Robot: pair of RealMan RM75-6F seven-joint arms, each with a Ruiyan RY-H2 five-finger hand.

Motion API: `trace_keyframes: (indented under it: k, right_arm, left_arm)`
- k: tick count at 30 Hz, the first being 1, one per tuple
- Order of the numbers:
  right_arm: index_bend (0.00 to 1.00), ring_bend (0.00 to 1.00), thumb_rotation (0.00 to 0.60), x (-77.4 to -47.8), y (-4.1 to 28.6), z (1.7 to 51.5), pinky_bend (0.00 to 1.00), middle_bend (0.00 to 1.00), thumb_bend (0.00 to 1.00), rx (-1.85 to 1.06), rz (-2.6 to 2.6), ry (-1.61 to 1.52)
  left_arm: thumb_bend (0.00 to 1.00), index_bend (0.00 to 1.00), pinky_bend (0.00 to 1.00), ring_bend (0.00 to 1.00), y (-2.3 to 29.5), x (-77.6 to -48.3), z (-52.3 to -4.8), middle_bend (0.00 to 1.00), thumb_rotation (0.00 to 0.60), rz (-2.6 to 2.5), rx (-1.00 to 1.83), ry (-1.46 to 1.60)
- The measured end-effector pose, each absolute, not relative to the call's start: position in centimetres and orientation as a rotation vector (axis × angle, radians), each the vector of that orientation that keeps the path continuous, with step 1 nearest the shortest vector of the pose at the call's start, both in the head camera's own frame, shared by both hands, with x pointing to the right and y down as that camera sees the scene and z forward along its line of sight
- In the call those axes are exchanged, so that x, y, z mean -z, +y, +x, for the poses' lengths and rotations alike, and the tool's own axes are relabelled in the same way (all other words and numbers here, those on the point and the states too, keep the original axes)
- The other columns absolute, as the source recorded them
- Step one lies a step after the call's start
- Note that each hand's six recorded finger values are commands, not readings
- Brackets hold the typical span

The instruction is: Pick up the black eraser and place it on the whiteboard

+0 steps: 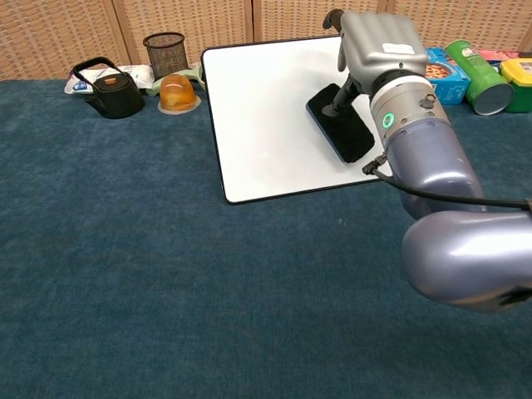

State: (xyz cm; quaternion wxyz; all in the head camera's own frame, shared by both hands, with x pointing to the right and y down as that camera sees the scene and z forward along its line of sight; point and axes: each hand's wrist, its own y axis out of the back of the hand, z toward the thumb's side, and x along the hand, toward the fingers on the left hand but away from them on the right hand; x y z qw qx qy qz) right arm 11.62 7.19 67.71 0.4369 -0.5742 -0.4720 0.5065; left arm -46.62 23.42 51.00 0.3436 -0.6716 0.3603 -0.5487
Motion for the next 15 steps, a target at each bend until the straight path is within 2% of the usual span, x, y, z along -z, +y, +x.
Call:
trace_keyframes:
  k: [8, 11, 14, 15]
  right_arm:
    - [0.15, 0.73, 0.6, -66.5, 7.0, 11.8, 0.94, 0.43, 0.0, -1.208, -1.455, -1.215]
    - [0.15, 0.7, 0.6, -65.4, 6.8, 12.1, 0.88, 0.41, 0.0, -1.161, -1.479, -1.226]
    - [0.15, 0.52, 0.6, -64.2, 6.6, 13.0, 0.71, 0.31, 0.0, -1.114, -1.526, -1.227]
    - [0.15, 0.43, 0.6, -63.8, 6.5, 13.5, 0.64, 0.25, 0.0, -1.104, -1.54, -1.223]
  left_arm:
    - [0.07, 0.0, 0.05, 0.0, 23.4, -50.9, -46.7, 0.0, 0.6, -1.745, 1.426, 0.943]
    - [0.07, 0.0, 0.05, 0.0, 23.3, -51.0, -46.7, 0.0, 0.6, -1.745, 1.427, 0.944]
    - [0.07, 0.0, 0.05, 0.0, 23.3, -51.0, -46.7, 0.0, 0.6, -1.745, 1.426, 0.944]
    - [0.07, 0.0, 0.05, 0.0, 23.3, -51.0, -46.7, 0.0, 0.6, -1.745, 1.427, 0.944]
